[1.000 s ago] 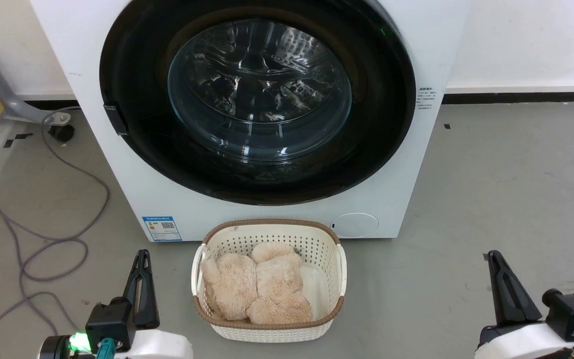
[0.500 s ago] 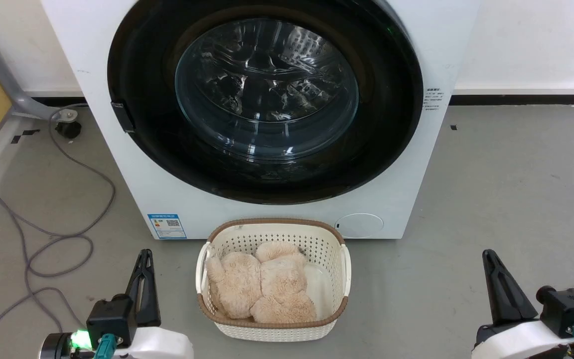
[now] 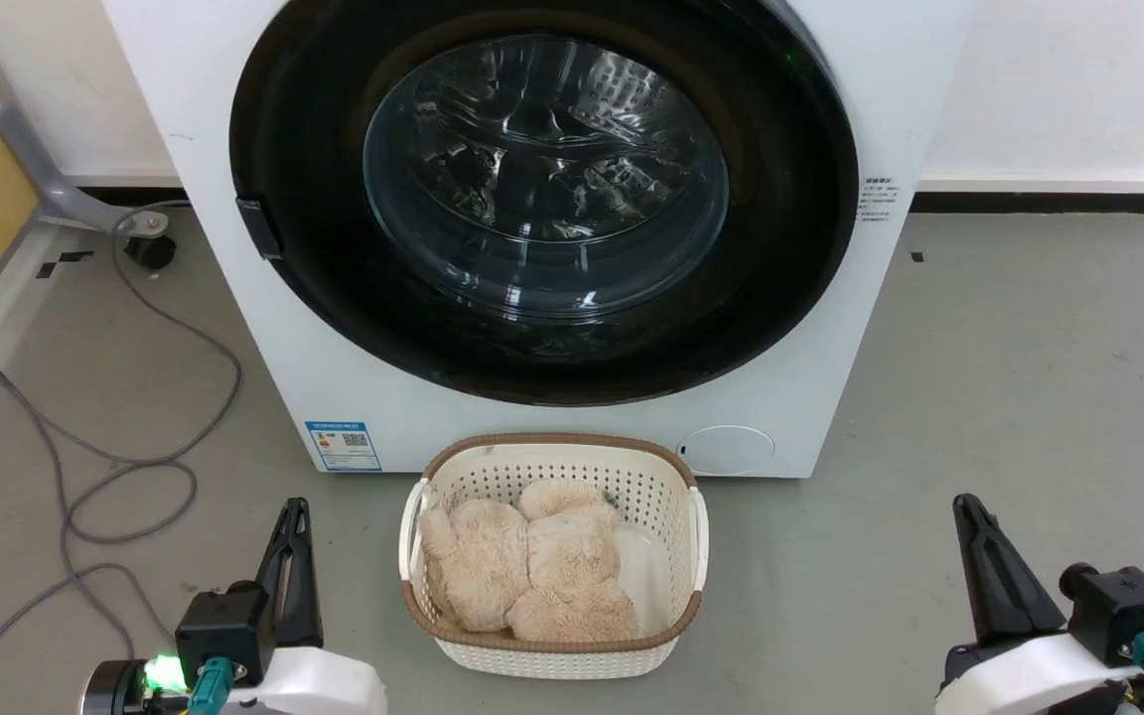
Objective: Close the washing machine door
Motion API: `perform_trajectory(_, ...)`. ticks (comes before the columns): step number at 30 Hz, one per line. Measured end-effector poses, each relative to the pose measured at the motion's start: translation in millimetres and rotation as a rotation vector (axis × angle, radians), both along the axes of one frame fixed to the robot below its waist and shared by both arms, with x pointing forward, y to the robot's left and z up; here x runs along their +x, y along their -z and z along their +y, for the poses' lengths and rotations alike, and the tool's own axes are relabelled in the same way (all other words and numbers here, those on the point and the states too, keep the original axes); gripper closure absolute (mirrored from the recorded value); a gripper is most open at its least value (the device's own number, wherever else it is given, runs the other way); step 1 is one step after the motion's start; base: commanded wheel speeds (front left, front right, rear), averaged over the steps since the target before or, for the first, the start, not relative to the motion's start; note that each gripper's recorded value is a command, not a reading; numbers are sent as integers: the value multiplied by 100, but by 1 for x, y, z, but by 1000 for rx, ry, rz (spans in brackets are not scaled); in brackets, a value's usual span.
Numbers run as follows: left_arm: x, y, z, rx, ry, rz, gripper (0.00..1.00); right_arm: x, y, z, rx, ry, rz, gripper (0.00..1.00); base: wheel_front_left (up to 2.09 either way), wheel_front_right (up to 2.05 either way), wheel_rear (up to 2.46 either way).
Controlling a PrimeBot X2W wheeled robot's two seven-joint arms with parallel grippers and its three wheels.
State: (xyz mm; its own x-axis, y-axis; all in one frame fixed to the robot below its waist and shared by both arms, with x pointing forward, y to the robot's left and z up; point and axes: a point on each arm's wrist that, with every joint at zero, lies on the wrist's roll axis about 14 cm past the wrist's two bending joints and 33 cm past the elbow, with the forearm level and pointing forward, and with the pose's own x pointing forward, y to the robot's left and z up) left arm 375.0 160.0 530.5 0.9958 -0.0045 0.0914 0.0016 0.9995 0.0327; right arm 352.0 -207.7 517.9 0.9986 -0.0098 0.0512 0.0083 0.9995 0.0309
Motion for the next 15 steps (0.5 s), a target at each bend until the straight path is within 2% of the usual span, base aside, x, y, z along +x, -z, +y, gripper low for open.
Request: perform_trajectory(15,-1,2,4,5,-4,23,100,5,-1,10,-15,-32,15,100,0,0,0)
